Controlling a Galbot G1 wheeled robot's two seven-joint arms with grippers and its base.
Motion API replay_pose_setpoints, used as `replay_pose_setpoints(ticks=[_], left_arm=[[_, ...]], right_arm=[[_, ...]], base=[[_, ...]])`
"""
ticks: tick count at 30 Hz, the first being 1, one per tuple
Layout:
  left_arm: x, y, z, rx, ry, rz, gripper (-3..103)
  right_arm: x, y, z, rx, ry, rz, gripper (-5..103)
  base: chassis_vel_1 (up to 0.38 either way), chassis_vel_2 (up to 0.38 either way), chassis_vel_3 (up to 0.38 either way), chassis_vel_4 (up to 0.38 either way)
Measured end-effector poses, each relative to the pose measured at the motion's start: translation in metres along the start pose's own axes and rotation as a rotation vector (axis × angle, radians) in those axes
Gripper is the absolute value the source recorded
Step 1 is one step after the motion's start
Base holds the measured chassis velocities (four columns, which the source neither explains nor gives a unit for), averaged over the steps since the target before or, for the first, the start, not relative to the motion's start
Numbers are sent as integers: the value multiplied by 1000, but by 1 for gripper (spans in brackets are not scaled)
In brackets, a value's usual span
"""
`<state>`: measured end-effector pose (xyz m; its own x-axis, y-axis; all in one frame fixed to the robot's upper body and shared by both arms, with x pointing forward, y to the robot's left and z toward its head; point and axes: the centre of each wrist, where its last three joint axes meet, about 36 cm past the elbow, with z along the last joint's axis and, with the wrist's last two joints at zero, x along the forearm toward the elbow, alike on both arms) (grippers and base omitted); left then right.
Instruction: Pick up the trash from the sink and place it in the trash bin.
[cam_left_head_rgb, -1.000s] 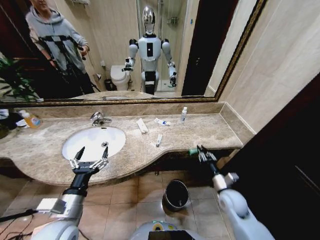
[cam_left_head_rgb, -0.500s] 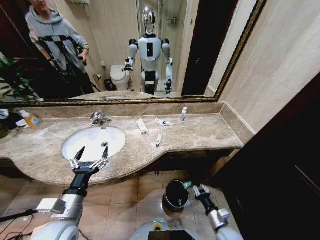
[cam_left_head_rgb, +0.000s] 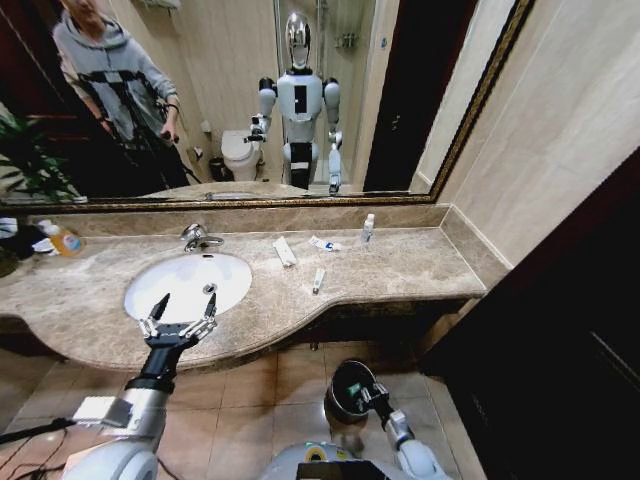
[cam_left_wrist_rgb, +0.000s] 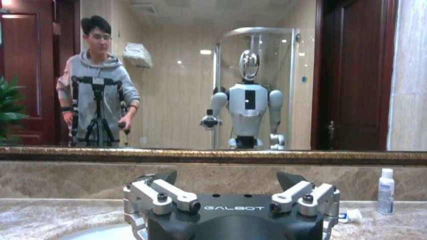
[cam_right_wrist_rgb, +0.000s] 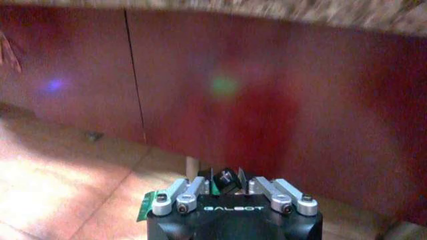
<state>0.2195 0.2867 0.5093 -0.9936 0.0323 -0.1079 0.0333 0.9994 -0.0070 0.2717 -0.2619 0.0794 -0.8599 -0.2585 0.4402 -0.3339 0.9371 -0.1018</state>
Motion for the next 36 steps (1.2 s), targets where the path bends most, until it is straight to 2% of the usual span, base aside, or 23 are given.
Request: replay_pose_setpoints(ticks=[6, 9, 19, 20, 22, 25, 27, 30, 31, 34, 36], left_arm=[[0, 0, 0, 0, 0, 0, 100], [0, 0, 0, 0, 0, 0, 100], [0, 0, 0, 0, 0, 0, 100], [0, 0, 0, 0, 0, 0, 100], [0, 0, 0, 0, 0, 0, 100], [0, 0, 0, 0, 0, 0, 100], [0, 0, 0, 0, 0, 0, 100], [0, 0, 0, 0, 0, 0, 100], [0, 0, 0, 0, 0, 0, 100], [0, 0, 0, 0, 0, 0, 100], [0, 0, 0, 0, 0, 0, 100]], right_arm=[[-29, -4, 5, 24, 23, -6, 25], [-41, -8, 7, 16, 72, -4, 25], [-48, -16, 7, 26, 95, -12, 25], [-47, -17, 7, 29, 93, -13, 23], [-47, -18, 7, 31, 93, -12, 27], [-44, -21, 10, 35, 97, 0, 43], [-43, -21, 11, 35, 98, 4, 43], [-40, -22, 12, 36, 98, 13, 60], [-40, -22, 12, 36, 98, 13, 60], [-38, -22, 13, 36, 97, 18, 76], [-37, -22, 13, 36, 96, 19, 76]], base=[[0, 0, 0, 0], [0, 0, 0, 0], [0, 0, 0, 0], [0, 0, 0, 0], [0, 0, 0, 0], [0, 0, 0, 0], [0, 0, 0, 0], [0, 0, 0, 0], [0, 0, 0, 0], [0, 0, 0, 0], [0, 0, 0, 0]])
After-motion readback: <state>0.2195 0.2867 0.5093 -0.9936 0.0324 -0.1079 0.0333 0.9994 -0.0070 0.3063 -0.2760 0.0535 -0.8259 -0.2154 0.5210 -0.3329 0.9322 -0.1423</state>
